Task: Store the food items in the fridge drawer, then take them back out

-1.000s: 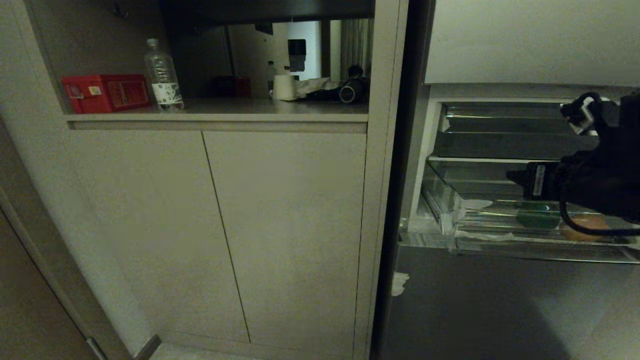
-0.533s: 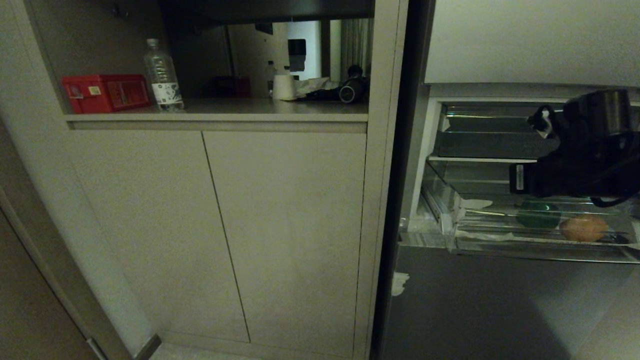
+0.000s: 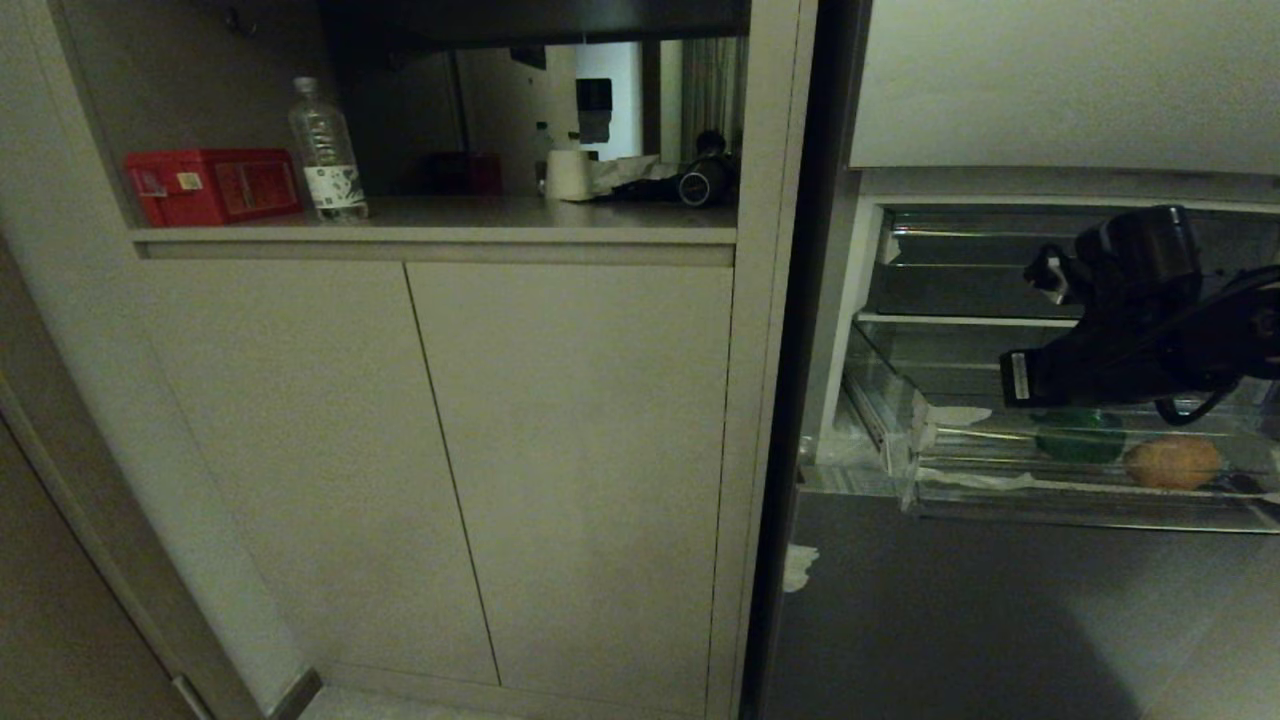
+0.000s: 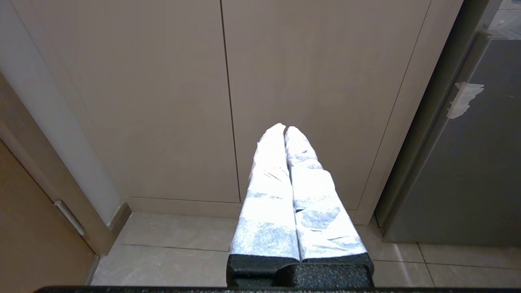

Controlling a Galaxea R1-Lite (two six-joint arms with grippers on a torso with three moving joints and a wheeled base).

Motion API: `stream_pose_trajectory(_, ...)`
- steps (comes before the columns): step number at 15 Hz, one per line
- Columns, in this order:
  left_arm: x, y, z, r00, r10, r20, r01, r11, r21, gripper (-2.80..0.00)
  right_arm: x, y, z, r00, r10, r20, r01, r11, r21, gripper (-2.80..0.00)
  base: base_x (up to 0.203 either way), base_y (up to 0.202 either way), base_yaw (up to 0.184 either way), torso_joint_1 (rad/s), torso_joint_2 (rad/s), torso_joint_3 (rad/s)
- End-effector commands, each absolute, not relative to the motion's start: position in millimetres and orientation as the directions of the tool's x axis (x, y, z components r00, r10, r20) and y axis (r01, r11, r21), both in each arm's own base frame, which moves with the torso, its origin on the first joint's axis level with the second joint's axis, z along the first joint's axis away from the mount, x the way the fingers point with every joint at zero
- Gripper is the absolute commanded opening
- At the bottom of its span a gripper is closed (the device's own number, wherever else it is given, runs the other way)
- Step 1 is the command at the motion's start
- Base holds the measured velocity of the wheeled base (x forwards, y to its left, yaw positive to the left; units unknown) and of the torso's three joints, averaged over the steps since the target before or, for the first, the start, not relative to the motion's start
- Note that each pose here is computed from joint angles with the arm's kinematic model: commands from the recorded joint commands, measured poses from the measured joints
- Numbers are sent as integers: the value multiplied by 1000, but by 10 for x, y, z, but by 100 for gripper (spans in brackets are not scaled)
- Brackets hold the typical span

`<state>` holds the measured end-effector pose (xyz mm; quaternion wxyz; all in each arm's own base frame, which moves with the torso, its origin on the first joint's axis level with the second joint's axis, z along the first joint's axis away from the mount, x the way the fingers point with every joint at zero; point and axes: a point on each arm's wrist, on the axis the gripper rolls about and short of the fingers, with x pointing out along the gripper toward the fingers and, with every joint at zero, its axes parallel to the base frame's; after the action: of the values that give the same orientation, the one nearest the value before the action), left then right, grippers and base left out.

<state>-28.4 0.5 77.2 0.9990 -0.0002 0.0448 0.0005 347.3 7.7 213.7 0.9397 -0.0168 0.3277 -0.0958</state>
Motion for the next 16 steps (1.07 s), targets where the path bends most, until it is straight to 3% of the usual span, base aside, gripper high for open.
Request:
stream_pose_trajectory(1,-283,5,769,996,2,-92,-2,1000,-1,-280,3394,77,2159,745,-186,-640,164,982,-95,-280,0,0,0,0,0,0)
stream_pose_trajectory(12,-283,5,769,996,2,-92,-2,1000,-1,-280,2785,59,2370,712,-96,-695,128,992,-5,-280,0,0,0,0,0,0)
stream_pose_trajectory(16,-283,5,769,996,2,-92,-2,1000,-1,-280,2922,71,2412,778,-61,-626,107,994,36,-280,0,0,0,0,0,0)
